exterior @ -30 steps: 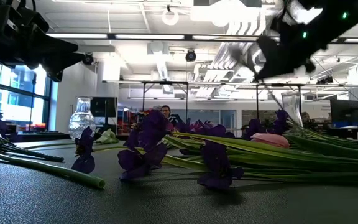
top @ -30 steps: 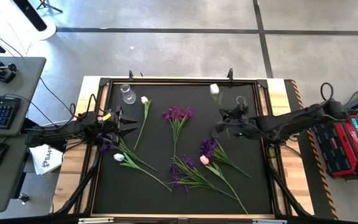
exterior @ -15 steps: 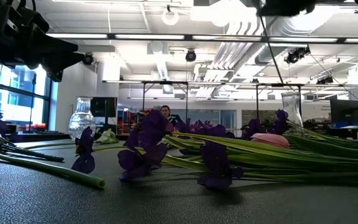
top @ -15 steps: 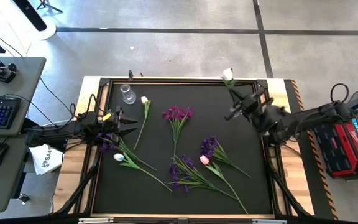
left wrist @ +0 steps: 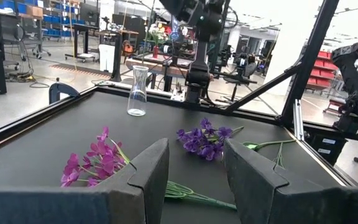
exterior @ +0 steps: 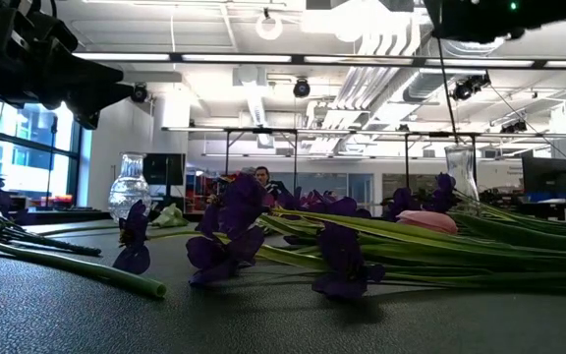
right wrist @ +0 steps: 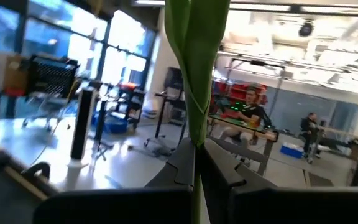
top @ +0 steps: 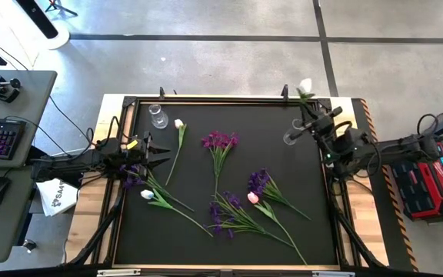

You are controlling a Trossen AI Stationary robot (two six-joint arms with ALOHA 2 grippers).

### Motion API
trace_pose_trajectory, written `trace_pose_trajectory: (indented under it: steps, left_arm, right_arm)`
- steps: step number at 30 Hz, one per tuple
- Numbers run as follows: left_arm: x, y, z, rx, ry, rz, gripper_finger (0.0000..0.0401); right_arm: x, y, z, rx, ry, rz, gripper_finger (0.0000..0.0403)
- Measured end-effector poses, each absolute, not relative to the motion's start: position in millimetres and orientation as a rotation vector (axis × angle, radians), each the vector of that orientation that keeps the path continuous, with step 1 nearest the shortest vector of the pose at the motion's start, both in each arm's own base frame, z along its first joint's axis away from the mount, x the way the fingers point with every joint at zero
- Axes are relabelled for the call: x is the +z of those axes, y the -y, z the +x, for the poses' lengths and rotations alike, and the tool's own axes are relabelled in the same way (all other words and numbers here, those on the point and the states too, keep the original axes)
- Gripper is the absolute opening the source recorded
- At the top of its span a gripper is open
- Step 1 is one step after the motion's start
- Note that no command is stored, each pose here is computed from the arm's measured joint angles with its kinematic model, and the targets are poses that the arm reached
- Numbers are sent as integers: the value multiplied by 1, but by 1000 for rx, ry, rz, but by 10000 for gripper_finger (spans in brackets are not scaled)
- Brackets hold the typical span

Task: Sort flowers into vase by color
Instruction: Put the top right white tulip into the right transparent vase

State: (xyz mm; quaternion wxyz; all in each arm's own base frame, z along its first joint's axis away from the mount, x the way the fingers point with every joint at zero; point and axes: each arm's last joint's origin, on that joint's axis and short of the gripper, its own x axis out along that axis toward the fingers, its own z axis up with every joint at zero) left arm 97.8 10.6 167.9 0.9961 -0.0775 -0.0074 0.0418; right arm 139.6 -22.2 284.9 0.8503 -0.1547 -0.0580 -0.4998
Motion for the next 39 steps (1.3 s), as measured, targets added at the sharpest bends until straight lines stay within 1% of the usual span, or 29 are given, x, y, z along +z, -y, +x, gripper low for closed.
trace_pose_trajectory:
  steps: [5, 13, 24, 28, 31, 39]
  left_arm:
    - [168, -11, 98, 83, 15, -163, 141]
    - [168, -11, 98, 83, 16, -181, 141]
    - [168, -11, 98, 84, 16, -181, 141]
    - [168, -11, 98, 83, 16, -182, 141]
    - [168, -11, 98, 83, 16, -182, 141]
    - [168, -11, 98, 83, 16, -182, 141]
  right_arm:
    - [262, 28, 130, -1093, 193, -276, 0]
    - [234, 33, 127, -1103, 191, -198, 0]
    - [225, 35, 128, -1113, 158, -154, 5]
    - [224, 35, 127, -1169, 140, -140, 31]
    - [223, 36, 127, -1202, 128, -122, 62]
    - [219, 36, 128, -1197, 126, -86, 143]
